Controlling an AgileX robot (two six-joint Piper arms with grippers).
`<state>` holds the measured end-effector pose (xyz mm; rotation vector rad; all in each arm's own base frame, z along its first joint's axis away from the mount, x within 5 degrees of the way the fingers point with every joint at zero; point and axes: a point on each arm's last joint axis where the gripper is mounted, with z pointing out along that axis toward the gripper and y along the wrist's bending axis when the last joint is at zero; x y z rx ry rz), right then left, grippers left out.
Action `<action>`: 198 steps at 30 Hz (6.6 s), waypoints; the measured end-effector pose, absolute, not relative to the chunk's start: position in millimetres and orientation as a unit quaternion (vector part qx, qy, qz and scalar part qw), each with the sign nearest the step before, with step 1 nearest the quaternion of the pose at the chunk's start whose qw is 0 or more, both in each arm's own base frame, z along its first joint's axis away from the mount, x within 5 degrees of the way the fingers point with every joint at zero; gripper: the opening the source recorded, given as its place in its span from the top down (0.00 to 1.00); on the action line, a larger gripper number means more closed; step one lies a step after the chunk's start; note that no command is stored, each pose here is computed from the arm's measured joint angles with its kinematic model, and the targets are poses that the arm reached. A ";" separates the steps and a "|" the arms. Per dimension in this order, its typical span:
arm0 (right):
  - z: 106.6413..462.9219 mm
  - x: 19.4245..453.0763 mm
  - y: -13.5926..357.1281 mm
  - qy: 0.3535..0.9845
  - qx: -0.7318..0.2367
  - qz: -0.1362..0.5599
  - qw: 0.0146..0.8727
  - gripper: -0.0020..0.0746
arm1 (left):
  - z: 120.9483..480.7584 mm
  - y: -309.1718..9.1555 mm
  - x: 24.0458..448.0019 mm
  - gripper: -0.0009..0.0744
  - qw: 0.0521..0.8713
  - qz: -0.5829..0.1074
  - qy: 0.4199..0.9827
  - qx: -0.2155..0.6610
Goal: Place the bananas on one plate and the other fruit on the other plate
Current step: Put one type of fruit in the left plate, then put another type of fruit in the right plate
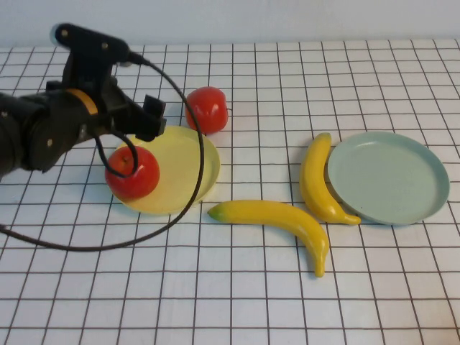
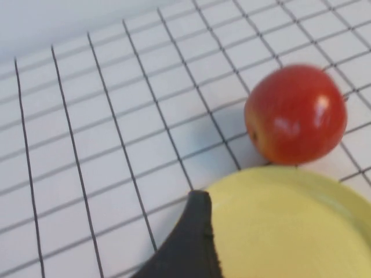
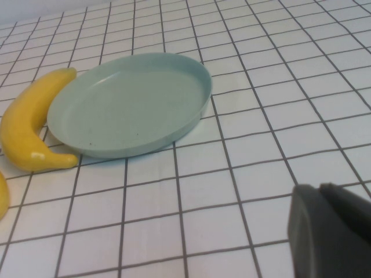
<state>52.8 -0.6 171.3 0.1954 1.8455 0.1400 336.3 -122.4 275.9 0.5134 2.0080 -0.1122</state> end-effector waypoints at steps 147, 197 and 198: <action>171.3 52.8 -0.6 0.795 0.084 0.060 0.597 0.99 | 288.5 -205.6 417.6 0.23 0.296 -0.031 0.927 0.230; 171.3 52.8 -0.6 0.795 0.084 0.060 0.597 0.99 | 351.6 -85.8 177.5 0.99 0.517 -0.122 0.832 0.159; 171.3 52.8 -0.6 0.795 0.084 0.060 0.597 0.99 | 352.2 -83.3 173.5 0.99 0.528 -0.119 0.825 0.162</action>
